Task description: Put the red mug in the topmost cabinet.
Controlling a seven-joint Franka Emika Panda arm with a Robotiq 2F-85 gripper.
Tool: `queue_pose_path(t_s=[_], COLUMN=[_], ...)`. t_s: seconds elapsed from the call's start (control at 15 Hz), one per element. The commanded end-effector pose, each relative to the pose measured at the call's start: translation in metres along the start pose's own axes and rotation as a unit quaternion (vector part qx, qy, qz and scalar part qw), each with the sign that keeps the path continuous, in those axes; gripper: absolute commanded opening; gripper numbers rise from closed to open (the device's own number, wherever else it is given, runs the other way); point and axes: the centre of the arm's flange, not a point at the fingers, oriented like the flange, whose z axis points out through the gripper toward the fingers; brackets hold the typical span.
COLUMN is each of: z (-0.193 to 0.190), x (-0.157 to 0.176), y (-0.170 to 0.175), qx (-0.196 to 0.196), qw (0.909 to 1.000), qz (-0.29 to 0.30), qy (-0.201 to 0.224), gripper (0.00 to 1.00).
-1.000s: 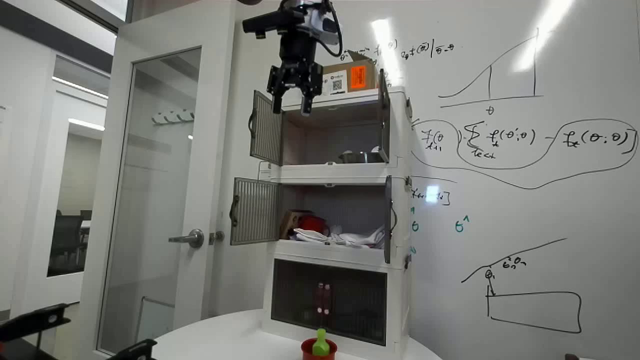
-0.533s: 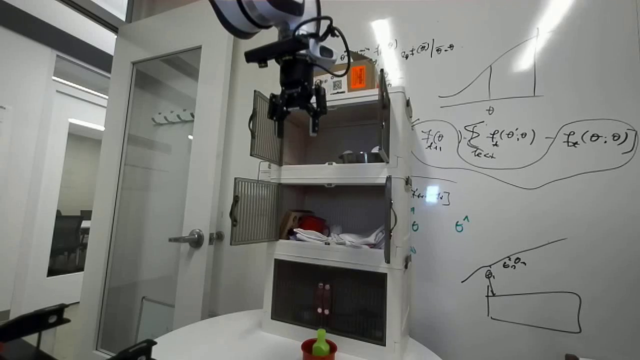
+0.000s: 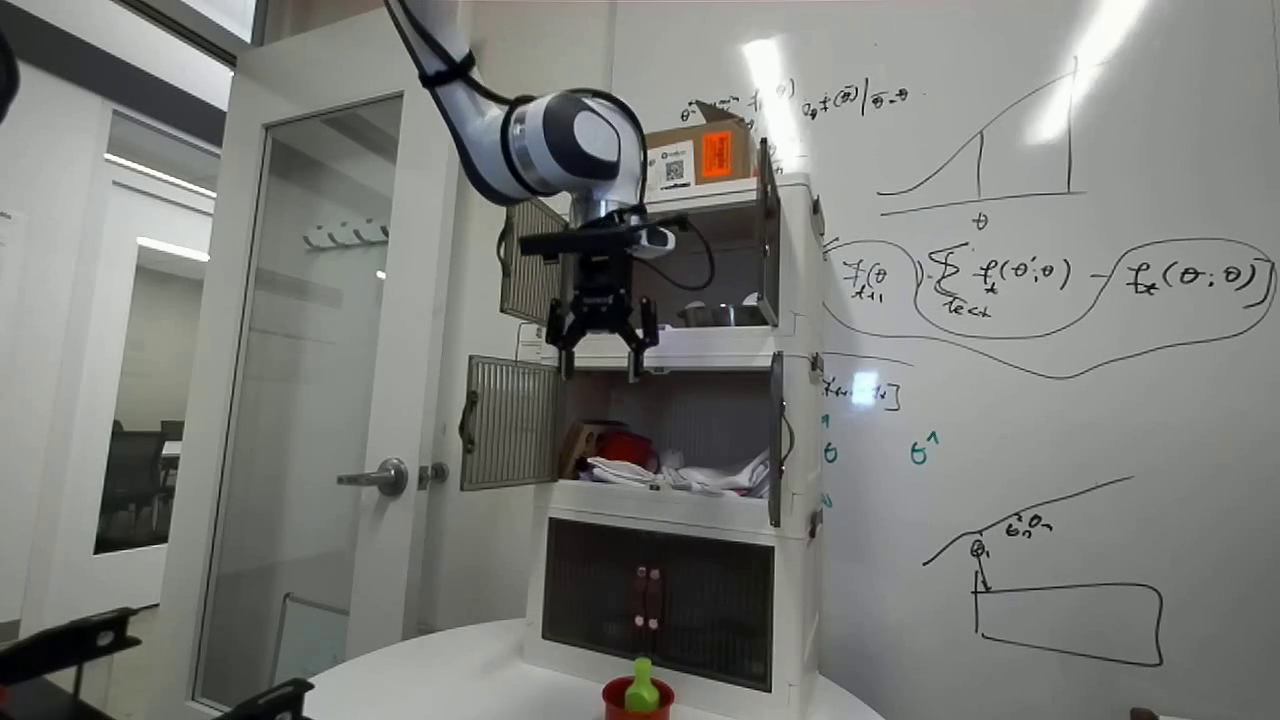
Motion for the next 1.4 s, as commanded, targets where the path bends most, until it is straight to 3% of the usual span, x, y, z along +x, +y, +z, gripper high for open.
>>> queue_pose_path(t_s=[0.0, 0.27, 0.67, 0.73, 1.07, 1.2, 1.33], z=[0.047, 0.102, 0.171, 0.159, 0.172, 0.166, 0.185], x=[0.021, 0.013, 0.009, -0.004, -0.001, -0.003, -0.001], y=[0.002, 0.000, 0.010, 0.001, 0.006, -0.002, -0.012], qx=[-0.023, -0.022, 0.064, 0.036, 0.052, 0.017, -0.006], qw=[0.9992, 0.9992, 0.9957, 0.9984, 0.9965, 0.9975, 0.9969], qz=[-0.030, -0.019, 0.054, 0.034, 0.052, 0.057, 0.061], qy=[0.012, 0.026, -0.039, -0.028, -0.038, -0.039, -0.050], gripper=[1.00, 1.00, 1.00, 1.00, 1.00, 1.00, 1.00])
